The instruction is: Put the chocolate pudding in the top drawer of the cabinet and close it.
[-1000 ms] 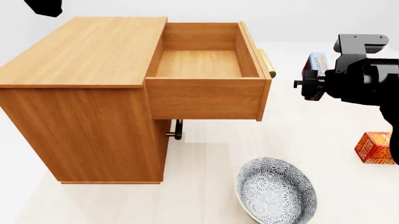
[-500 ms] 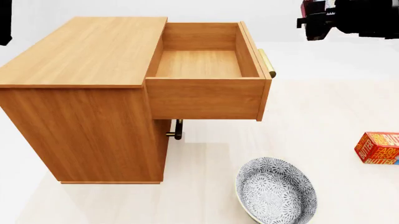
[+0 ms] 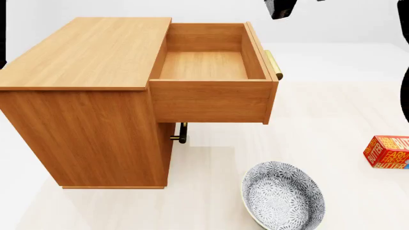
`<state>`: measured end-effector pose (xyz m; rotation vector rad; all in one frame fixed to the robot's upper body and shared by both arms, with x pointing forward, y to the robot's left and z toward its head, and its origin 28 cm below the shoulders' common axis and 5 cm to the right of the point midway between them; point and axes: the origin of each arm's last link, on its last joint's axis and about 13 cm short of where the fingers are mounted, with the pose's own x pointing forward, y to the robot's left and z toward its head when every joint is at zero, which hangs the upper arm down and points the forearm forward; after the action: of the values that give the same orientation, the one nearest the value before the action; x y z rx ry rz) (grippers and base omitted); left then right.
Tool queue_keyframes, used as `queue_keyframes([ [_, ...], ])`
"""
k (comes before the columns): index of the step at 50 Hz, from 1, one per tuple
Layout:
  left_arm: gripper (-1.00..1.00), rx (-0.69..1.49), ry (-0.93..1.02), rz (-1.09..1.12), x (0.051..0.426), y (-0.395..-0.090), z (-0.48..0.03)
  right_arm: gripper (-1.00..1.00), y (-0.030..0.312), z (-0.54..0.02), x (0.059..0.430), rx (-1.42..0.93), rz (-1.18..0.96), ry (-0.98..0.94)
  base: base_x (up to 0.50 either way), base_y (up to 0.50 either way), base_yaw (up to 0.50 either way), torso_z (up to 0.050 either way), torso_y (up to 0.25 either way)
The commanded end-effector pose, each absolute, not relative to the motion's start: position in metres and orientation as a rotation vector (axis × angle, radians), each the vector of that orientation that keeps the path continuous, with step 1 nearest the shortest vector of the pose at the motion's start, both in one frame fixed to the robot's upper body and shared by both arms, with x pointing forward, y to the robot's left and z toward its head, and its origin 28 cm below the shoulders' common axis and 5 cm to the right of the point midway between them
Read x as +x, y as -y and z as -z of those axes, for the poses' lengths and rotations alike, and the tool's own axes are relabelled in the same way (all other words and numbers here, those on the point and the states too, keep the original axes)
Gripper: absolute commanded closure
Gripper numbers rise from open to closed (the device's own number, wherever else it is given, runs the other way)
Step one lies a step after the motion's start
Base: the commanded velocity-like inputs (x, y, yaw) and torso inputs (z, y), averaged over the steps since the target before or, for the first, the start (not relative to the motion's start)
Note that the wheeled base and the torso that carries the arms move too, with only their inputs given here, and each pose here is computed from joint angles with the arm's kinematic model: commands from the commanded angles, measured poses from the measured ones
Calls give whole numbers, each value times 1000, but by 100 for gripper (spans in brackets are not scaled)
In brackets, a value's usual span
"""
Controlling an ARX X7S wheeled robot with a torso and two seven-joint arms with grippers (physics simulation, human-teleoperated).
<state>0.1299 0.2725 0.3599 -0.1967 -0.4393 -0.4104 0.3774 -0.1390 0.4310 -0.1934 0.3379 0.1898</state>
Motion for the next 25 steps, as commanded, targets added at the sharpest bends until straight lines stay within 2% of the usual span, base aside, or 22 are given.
queue_keyframes([
  [1,-100,-209,441,401,127,-274,-355,100,109,-441,372,-229,-312,-375,0,0,0,0,0],
  [25,-100,-195,436,406,129,-272,-358,100,74,-422,375,-259,-489,-459,0,0,0,0,0],
])
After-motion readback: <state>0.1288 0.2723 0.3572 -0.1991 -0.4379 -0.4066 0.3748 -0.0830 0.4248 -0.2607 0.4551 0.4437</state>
